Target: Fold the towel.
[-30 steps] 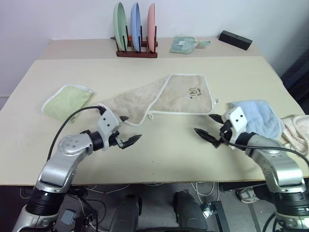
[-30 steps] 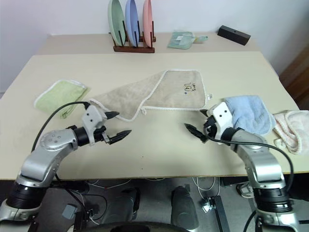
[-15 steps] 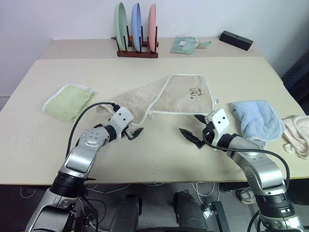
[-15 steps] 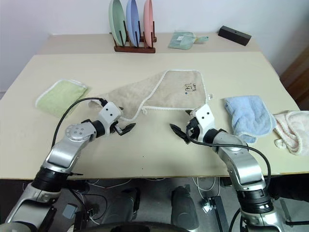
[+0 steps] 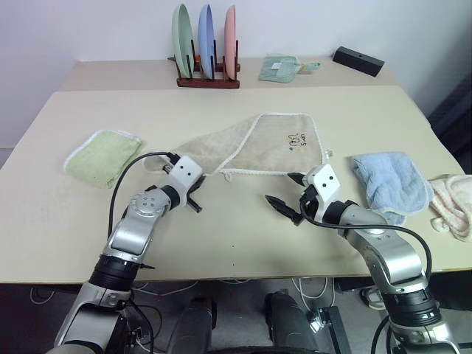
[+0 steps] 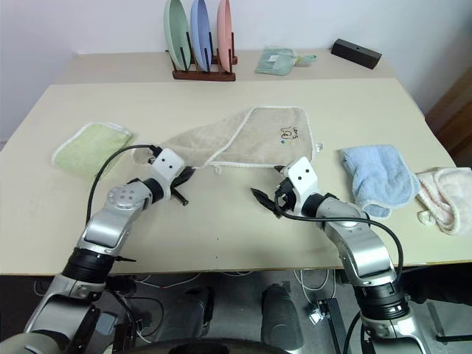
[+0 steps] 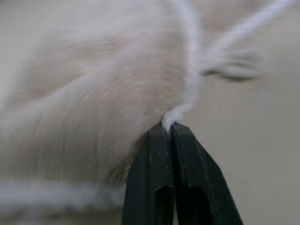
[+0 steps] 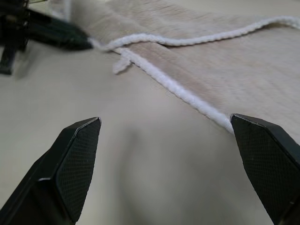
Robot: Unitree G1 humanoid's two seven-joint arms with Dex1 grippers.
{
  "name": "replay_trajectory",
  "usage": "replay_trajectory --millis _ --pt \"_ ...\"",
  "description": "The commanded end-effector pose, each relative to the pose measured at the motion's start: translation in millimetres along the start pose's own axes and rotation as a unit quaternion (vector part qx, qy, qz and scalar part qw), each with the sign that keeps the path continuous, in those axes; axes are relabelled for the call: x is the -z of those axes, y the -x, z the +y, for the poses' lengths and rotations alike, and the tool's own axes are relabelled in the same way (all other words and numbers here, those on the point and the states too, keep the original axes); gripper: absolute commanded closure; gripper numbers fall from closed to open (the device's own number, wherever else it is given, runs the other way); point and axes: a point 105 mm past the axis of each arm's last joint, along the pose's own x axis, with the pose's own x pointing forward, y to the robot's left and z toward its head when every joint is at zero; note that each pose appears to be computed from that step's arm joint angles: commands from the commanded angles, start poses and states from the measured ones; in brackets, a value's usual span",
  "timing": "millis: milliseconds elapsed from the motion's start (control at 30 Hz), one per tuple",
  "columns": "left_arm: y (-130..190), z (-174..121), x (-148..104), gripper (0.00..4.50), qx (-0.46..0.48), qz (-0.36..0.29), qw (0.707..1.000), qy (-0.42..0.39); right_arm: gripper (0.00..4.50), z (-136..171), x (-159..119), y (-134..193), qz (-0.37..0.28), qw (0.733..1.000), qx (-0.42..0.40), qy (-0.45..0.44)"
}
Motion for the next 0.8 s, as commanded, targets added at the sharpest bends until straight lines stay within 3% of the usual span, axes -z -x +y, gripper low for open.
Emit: replay_trajectory --millis 33,333,500,633,800 --pt "6 16 -25 4.47 -0.031 -0.050 0.998 -0.033 0.00 1 -12 0 -0.023 1.000 0.001 0.017" --pt "54 22 -45 4.47 -0.015 -0.131 0.990 -0.049 0.00 1 -8 2 -0.019 1.000 0.007 0.019" --pt "98 34 -17 4.47 -0.005 -0.080 0.995 -0.053 0.00 -6 -8 1 -0.019 0.999 0.015 0.028" --pt "111 46 -5 4.47 -0.024 -0.058 0.996 -0.057 0.00 -12 -10 -3 -0.020 0.999 0.016 0.038" --pt "129 67 28 4.47 -0.064 -0.006 0.996 -0.061 0.00 -30 -17 -8 -0.027 0.996 0.041 0.069"
